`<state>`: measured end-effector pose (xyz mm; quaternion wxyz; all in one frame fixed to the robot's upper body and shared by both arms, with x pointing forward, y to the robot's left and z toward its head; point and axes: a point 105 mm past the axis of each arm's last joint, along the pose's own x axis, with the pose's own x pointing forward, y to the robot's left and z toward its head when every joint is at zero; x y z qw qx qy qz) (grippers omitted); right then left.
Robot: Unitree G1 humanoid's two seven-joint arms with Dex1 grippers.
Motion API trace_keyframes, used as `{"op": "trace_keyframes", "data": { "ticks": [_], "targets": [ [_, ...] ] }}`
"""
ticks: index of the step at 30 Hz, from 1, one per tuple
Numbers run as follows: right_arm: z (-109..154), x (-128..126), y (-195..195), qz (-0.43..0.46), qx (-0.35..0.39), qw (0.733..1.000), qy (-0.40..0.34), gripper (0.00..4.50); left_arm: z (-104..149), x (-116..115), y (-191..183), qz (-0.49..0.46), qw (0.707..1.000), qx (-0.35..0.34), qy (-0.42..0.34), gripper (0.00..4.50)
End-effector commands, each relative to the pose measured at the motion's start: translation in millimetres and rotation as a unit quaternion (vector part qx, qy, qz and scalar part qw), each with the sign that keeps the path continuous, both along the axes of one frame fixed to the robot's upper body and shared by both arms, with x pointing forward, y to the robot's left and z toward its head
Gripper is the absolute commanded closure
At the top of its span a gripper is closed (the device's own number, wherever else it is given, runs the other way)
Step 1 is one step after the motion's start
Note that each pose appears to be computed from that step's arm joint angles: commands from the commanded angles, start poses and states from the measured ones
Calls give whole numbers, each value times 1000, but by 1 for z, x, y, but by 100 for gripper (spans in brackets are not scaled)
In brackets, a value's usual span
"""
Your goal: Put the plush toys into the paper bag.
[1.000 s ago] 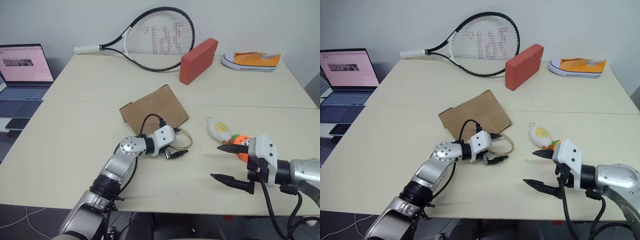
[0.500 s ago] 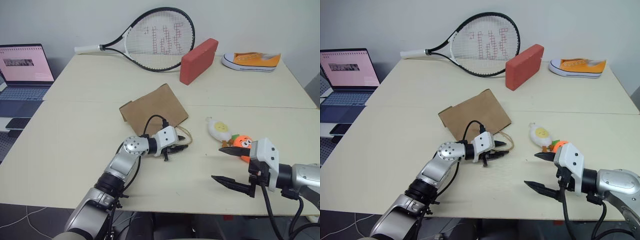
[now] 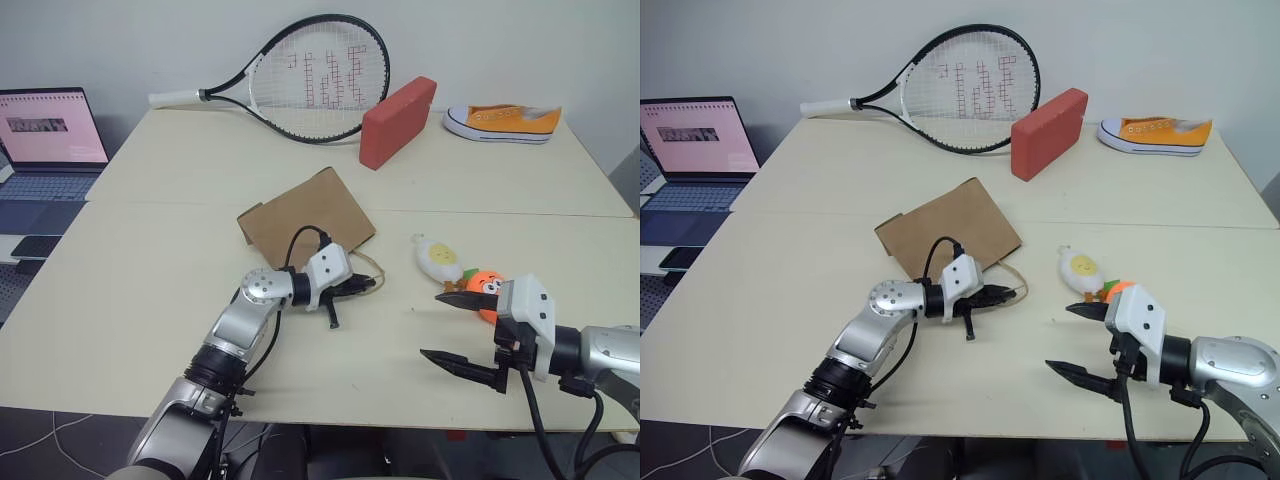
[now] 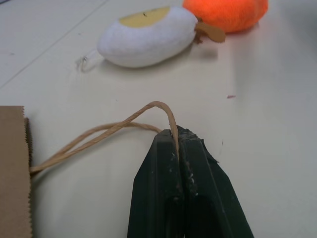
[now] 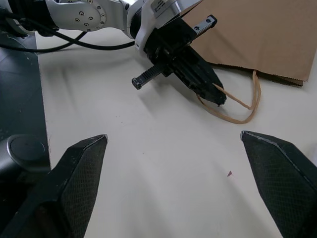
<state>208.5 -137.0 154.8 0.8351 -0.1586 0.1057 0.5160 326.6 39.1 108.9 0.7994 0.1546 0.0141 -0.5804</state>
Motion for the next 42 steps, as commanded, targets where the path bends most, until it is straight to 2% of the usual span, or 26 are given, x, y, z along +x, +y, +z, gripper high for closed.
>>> {"op": "trace_keyframes", "data": {
  "ticks": [1,6,11,15,20,23,33,34,42],
  "targets": [
    [1,5,11,11,3,1000,-23,0,33,-2,5,-9,999,-50,4,449],
    [-9,31,34,-4,18,999,-44,0,48,-8,8,-19,997,-73,27,449],
    [-35,58,60,-18,15,999,-47,0,56,-11,11,-16,995,-90,40,449],
    [-41,64,71,-22,20,999,-46,0,66,-16,10,-22,991,-116,57,449],
    [-32,66,81,-25,75,997,-19,0,78,-24,12,-39,984,-149,90,449],
    [-27,71,85,-39,103,994,-8,59,85,-26,15,-42,980,-165,106,450],
    [-29,93,105,-87,139,986,-13,426,101,-31,21,-52,969,-196,141,450],
    [-30,97,108,-94,143,985,-16,446,102,-31,22,-52,968,-199,141,450],
    [-47,121,136,-125,150,981,-19,446,110,-31,22,-49,965,-213,147,450]
  ]
}}
